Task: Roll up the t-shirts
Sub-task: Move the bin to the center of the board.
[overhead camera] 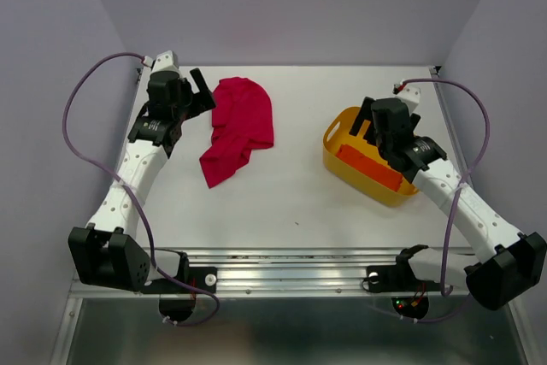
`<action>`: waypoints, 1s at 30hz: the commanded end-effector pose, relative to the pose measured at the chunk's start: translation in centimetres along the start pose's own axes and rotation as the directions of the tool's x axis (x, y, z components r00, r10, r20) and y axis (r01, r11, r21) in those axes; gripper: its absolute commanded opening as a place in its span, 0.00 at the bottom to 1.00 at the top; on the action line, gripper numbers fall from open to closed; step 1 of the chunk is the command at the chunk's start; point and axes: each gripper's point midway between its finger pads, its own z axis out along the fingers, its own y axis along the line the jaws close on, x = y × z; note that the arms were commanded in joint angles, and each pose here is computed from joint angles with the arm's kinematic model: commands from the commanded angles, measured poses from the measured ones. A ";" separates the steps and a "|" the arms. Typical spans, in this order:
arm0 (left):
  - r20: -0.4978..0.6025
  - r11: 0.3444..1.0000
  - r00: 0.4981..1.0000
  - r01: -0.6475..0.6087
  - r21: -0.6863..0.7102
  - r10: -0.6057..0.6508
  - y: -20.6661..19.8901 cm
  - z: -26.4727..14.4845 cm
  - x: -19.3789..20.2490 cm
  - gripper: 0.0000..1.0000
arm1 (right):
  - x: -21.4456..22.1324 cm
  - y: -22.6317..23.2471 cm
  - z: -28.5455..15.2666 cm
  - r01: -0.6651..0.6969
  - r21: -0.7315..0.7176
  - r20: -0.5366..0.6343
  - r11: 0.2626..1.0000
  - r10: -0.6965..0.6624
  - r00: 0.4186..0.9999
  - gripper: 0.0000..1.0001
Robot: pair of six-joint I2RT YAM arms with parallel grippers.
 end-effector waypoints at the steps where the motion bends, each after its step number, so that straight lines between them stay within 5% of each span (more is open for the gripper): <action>1: 0.058 0.996 0.998 0.011 0.088 -0.017 -1.8 -1.0 -1.7 0.99 | -1.1 0.7 -0.1 -0.037 -0.041 0.049 0.998 0.039 0.998 1.00; 9: 0.090 0.991 0.996 -0.020 0.129 0.008 -2.4 -2.2 -2.4 0.99 | 0.3 2.8 -0.6 0.049 -0.190 -0.001 0.981 -0.050 0.999 1.00; 13: 0.091 0.981 0.996 -0.033 0.191 0.015 -3.4 -3.1 -2.5 0.99 | 1.2 7.4 -3.0 0.085 -0.462 -0.021 0.883 -0.107 0.994 1.00; 19: 0.099 0.967 0.995 -0.038 0.250 0.014 -4.3 -4.2 -2.4 0.99 | 5.8 12.2 -6.2 0.180 -0.595 -0.068 0.783 -0.273 0.960 1.00; 24: 0.094 0.964 0.995 -0.041 0.261 0.017 -4.4 -4.3 -2.3 0.99 | 10.8 12.5 -6.8 0.182 -0.625 -0.178 0.759 -0.365 0.914 1.00; 30: 0.071 0.965 0.997 -0.035 0.260 0.017 -4.5 -3.6 -1.8 0.99 | 15.7 7.7 -4.9 0.187 -0.473 -0.304 0.861 -0.359 0.882 1.00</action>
